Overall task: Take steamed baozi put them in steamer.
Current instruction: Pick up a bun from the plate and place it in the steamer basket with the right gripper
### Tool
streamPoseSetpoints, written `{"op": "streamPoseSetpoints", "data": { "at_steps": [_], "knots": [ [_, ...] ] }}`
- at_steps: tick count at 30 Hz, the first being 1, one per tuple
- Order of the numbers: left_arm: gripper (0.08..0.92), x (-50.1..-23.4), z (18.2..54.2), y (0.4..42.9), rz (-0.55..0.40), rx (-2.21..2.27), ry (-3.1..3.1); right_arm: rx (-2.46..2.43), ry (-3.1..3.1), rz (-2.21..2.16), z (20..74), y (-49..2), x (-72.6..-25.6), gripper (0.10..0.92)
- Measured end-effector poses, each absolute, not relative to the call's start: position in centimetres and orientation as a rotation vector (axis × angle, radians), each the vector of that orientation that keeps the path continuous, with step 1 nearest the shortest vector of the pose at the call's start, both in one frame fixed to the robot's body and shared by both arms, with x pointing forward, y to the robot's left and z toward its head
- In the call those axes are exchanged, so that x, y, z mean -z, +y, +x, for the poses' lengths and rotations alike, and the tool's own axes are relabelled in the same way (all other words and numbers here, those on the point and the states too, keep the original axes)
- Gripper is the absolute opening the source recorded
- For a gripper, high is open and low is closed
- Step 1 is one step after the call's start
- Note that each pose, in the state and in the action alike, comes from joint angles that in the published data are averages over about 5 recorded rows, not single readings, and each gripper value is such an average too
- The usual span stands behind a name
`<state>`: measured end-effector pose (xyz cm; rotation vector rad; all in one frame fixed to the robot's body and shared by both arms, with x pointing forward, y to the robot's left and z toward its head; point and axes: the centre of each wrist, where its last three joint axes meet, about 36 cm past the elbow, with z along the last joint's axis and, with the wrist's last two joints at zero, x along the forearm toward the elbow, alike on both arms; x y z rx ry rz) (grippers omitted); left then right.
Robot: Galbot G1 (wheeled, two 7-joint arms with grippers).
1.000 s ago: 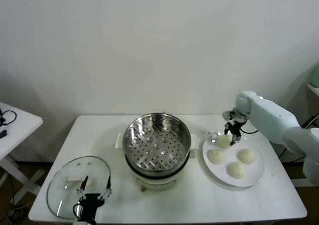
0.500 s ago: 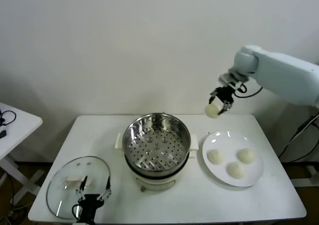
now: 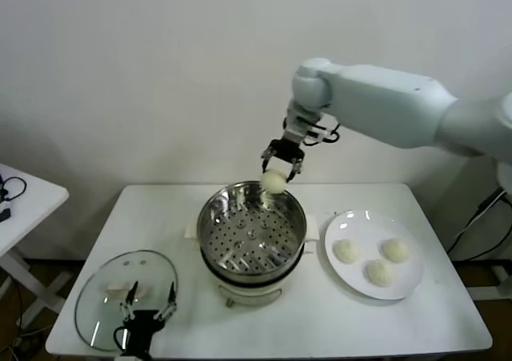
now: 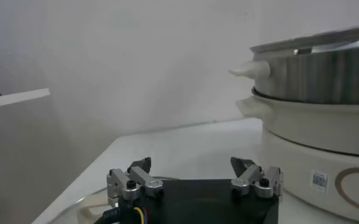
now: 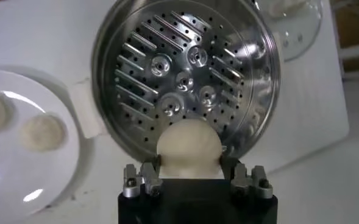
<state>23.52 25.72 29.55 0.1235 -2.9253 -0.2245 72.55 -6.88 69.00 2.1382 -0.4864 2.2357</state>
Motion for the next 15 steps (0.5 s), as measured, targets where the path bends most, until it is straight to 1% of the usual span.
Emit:
{"op": "streamPoseSetpoints", "data": {
  "at_steps": [6, 11, 15],
  "knots": [
    [0.823, -29.7, 23.4, 25.7, 0.127, 0.217, -2.927, -2.26, -0.377, 2.178, 73.9, -3.3, -65.1, 0.652],
    [0.823, -29.6, 23.4, 25.5, 0.129, 0.211, -2.928, -2.254, -0.327, 2.196, 74.4, -1.7, -62.6, 0.652],
    [0.823, -29.5, 23.4, 25.3, 0.129, 0.205, -2.929, -2.247, -0.298, 2.203, 74.7, -1.1, -61.4, 0.651]
  ]
}}
